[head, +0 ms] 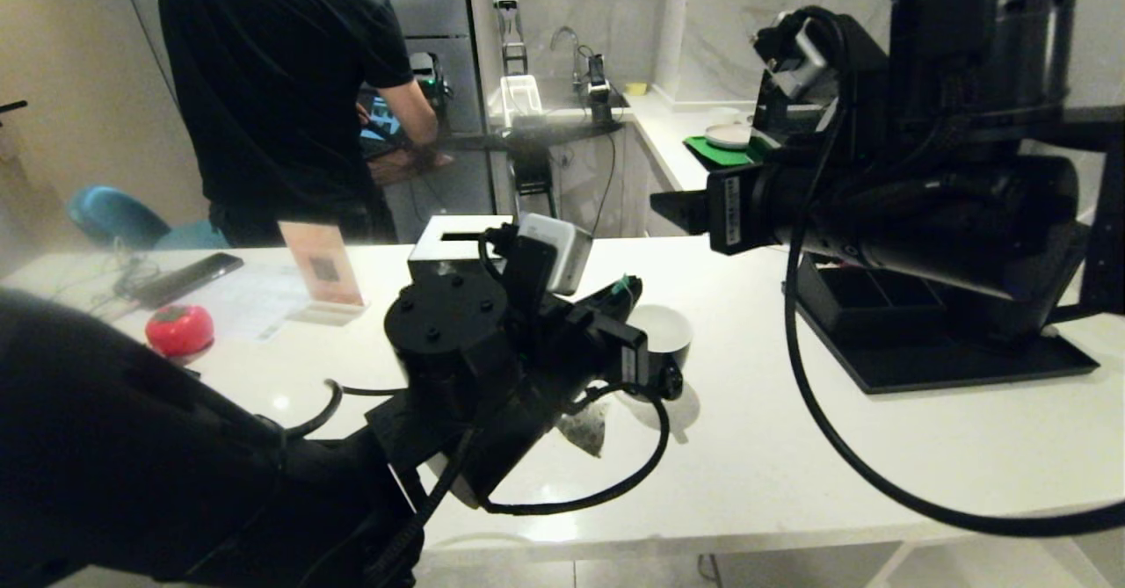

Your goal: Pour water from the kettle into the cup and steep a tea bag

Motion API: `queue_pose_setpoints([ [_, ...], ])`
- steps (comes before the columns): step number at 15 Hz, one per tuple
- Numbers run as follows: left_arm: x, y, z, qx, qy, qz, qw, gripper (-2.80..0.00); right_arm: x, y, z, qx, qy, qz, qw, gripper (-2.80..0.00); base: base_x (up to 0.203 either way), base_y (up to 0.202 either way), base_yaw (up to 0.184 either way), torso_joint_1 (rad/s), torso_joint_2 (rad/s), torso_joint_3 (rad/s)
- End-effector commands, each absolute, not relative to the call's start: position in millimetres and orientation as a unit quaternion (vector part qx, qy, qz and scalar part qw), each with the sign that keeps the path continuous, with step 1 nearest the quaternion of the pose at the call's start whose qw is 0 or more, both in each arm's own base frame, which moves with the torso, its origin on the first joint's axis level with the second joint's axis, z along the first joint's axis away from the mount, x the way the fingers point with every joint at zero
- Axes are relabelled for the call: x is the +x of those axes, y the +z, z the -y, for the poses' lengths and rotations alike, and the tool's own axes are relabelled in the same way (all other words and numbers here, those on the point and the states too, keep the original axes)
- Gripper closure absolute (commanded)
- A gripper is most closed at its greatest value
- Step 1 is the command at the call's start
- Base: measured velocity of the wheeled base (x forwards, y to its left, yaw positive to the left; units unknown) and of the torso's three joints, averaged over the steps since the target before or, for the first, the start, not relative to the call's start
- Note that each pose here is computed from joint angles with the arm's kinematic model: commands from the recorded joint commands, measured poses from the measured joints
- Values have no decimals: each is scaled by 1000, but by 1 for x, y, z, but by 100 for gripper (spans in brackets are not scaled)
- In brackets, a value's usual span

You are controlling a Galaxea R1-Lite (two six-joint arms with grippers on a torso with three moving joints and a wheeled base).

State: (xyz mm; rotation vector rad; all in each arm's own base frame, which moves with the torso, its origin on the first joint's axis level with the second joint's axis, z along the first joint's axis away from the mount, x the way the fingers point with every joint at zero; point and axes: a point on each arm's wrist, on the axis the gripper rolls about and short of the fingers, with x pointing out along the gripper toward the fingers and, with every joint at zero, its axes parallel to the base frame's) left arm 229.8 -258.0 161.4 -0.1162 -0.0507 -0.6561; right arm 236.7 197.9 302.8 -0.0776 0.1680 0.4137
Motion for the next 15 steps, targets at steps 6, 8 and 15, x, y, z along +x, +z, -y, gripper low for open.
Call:
queue_pose_setpoints([
  [6, 229, 163, 258, -60, -322, 29, 944, 0, 219, 316, -180, -30, 182, -65, 981, -280, 0, 0, 0, 0, 0, 0],
  [8, 229, 163, 258, -60, -322, 29, 944, 0, 215, 315, -173, -31, 176, -66, 982, -280, 0, 0, 0, 0, 0, 0],
  [15, 229, 163, 257, -59, -314, 28, 947, 0, 194, 311, -143, -33, 137, -66, 988, -280, 0, 0, 0, 0, 0, 0],
])
